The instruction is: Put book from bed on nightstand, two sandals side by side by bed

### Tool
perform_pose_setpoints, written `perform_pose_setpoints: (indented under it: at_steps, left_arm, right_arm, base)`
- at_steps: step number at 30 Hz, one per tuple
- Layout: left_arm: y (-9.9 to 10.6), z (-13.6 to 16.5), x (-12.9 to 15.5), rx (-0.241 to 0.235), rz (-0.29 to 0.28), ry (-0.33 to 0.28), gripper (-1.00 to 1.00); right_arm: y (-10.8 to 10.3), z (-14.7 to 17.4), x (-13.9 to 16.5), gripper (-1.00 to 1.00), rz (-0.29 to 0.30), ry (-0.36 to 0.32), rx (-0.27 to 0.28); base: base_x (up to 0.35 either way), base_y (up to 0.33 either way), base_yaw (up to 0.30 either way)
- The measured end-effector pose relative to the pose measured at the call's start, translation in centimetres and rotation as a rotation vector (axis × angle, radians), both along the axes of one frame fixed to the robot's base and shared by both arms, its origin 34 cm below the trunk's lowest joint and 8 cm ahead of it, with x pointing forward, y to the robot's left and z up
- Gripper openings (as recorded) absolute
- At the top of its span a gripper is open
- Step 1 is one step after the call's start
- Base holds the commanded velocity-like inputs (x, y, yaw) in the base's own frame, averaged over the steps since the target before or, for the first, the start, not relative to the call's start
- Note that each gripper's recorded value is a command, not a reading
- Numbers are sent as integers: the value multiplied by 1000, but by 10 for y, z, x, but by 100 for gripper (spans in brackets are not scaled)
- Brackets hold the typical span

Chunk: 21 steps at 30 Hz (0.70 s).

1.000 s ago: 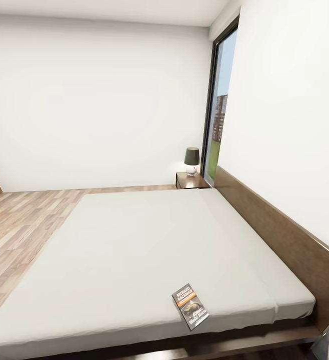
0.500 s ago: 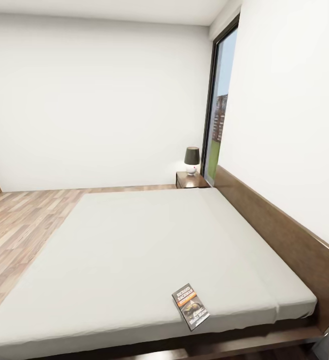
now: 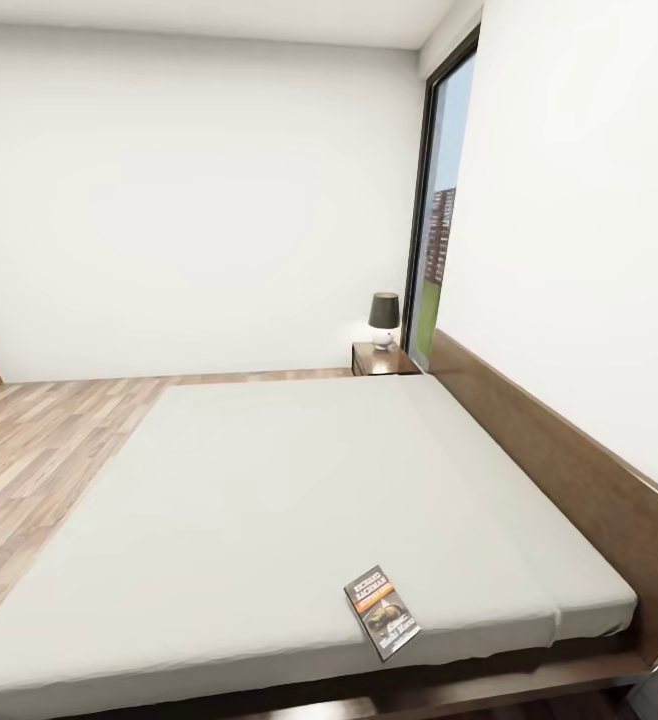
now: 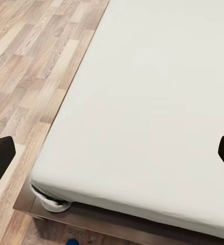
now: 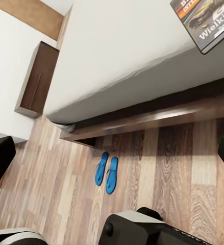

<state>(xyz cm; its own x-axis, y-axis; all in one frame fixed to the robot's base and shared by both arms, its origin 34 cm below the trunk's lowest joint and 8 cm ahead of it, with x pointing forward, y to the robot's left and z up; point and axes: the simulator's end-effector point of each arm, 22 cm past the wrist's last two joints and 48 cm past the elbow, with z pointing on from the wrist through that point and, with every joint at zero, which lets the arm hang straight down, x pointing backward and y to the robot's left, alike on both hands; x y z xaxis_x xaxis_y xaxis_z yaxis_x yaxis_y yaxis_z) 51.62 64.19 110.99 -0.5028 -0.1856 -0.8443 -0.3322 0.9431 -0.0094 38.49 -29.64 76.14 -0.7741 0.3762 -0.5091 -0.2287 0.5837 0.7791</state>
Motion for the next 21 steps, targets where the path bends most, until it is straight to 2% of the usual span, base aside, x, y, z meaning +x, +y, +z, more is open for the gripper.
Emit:
perform_pose_setpoints:
  at_steps: [8, 21]
  left_arm:
    - [0, -8, 2, 0, 0, 0, 100]
    - [1, -20, 7, 13, -5, -14, 100]
  right_arm:
    - [0, -9, 2, 100, -2, 2, -3]
    - [-3, -39, 9, 100, -38, 32, -58]
  base:
    - [0, 0, 0]
    - [0, 0, 0]
